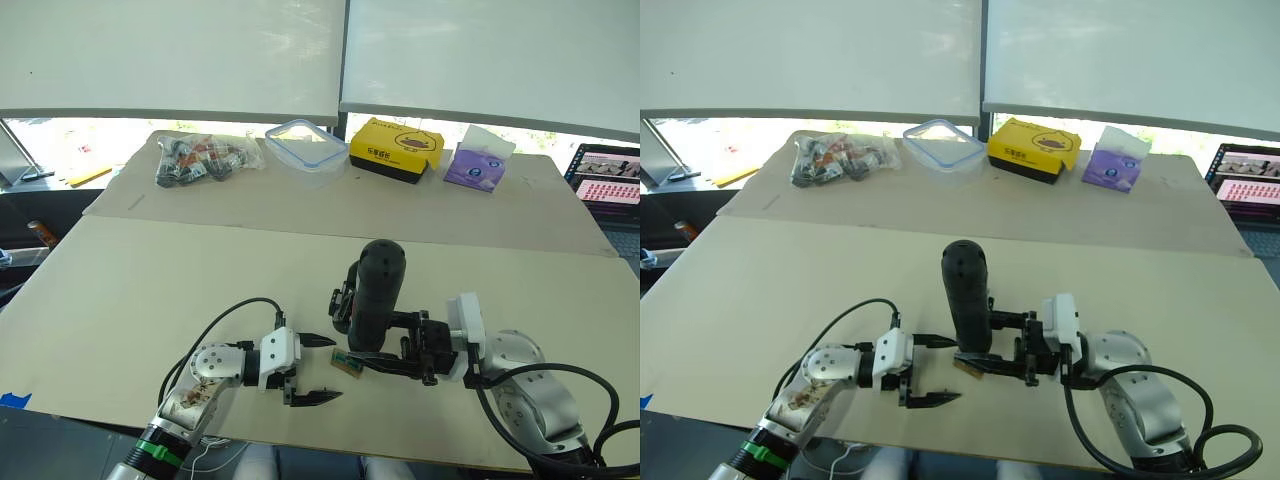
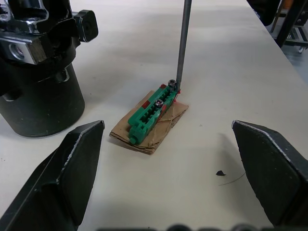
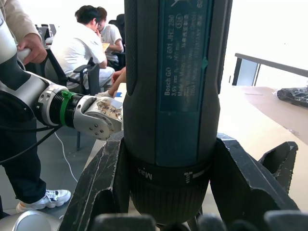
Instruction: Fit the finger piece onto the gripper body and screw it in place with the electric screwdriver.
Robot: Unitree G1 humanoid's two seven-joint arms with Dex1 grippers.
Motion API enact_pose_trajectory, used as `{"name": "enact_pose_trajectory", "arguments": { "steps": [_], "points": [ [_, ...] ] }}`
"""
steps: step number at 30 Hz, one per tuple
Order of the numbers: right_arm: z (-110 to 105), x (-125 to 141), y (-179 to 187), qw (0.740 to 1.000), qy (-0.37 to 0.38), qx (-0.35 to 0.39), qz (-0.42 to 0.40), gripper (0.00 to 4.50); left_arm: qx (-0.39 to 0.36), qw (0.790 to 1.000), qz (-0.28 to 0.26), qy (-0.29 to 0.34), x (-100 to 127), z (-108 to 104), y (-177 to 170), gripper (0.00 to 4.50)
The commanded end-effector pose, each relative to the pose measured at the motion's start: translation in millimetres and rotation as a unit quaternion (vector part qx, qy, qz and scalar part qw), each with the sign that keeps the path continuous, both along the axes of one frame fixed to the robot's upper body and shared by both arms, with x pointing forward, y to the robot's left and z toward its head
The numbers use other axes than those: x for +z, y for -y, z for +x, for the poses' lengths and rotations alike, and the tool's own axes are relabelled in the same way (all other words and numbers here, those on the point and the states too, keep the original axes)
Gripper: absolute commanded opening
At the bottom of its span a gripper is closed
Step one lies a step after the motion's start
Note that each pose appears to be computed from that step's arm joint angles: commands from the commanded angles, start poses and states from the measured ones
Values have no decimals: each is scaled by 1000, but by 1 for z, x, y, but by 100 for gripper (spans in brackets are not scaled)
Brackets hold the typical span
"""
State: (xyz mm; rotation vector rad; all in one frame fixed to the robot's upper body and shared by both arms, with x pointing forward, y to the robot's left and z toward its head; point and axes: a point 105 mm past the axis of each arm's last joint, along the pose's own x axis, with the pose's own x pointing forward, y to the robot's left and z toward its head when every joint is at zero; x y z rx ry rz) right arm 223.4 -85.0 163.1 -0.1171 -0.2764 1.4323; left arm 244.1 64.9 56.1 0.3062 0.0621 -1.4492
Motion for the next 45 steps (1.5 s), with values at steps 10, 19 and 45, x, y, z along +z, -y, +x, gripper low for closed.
{"name": "enact_pose_trajectory", "arguments": {
  "steps": [10,19,45],
  "points": [
    [-1,13,5,1000,10,2,17,191,-12,999,23,-43,-22,-11,7,450],
    [-3,12,6,1000,0,8,20,191,-12,999,23,-44,-21,-12,8,450],
    [1,24,9,999,27,-9,42,191,-11,999,23,-42,-21,-11,9,450]
  ]
}}
